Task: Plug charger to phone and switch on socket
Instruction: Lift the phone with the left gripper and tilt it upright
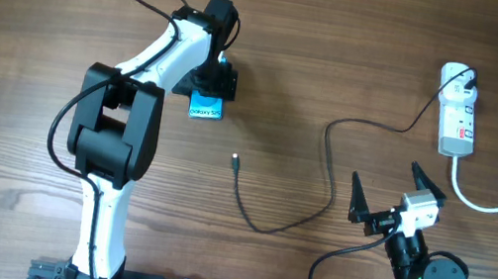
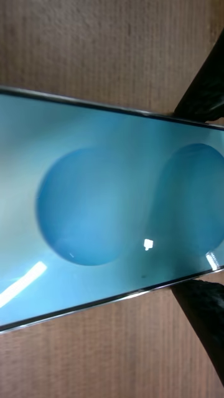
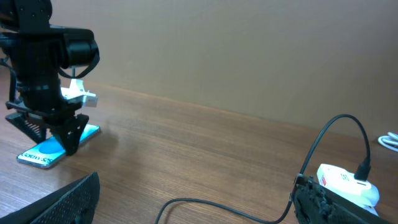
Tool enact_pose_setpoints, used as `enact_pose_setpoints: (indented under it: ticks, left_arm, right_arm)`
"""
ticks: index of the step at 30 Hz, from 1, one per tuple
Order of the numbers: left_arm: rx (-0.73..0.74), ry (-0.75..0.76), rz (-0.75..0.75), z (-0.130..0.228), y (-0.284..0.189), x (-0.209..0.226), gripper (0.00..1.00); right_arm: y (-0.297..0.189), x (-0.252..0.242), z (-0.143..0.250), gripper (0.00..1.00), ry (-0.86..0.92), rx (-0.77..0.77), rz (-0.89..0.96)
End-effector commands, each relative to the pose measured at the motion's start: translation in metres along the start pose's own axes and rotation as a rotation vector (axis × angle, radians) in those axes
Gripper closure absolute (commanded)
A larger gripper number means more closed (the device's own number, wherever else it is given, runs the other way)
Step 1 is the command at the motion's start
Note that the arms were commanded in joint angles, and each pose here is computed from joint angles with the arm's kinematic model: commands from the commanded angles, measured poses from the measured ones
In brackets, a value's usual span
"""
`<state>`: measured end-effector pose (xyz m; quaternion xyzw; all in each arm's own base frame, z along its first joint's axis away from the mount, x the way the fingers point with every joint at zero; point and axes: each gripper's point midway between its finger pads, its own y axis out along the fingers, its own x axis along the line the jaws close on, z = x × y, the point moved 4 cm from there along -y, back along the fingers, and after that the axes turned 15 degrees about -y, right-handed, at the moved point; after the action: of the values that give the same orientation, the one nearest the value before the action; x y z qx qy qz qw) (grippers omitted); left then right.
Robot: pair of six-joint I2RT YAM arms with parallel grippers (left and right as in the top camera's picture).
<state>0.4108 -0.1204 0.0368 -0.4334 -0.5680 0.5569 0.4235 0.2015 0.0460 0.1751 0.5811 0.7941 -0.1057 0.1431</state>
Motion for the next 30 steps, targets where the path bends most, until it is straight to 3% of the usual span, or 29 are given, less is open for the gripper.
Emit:
enact_pose_setpoints:
  ticks: [1, 4, 10, 18, 27, 30]
  left_arm:
    - [0.105, -0.067, -0.033, 0.022, 0.021, 0.007, 0.15]
    - [0.066, -0.095, -0.023, 0.014, 0.022, 0.005, 0.0]
    - [-0.017, -0.111, 0.013, -0.006, 0.023, 0.002, 0.0]
    - [0.018, -0.109, 0.044, 0.0, 0.022, -0.003, 0.0]
    - [0.03, -0.108, 0.058, 0.002, 0.022, -0.005, 0.1]
    - [0.029, -0.107, 0.06, 0.001, 0.022, -0.005, 0.22]
  right_arm:
    - [0.0, 0.0, -0.001, 0.0, -0.01, -0.004, 0.006]
    - [0.0, 0.0, -0.001, 0.0, -0.01, -0.004, 0.006]
    - [0.0, 0.0, -0.001, 0.0, -0.01, -0.004, 0.006]
    - [0.0, 0.0, -0.001, 0.0, -0.01, -0.004, 0.006]
    - [0.0, 0.0, -0.001, 0.0, -0.01, -0.004, 0.006]
    - [0.0, 0.0, -0.001, 0.0, -0.01, -0.004, 0.006]
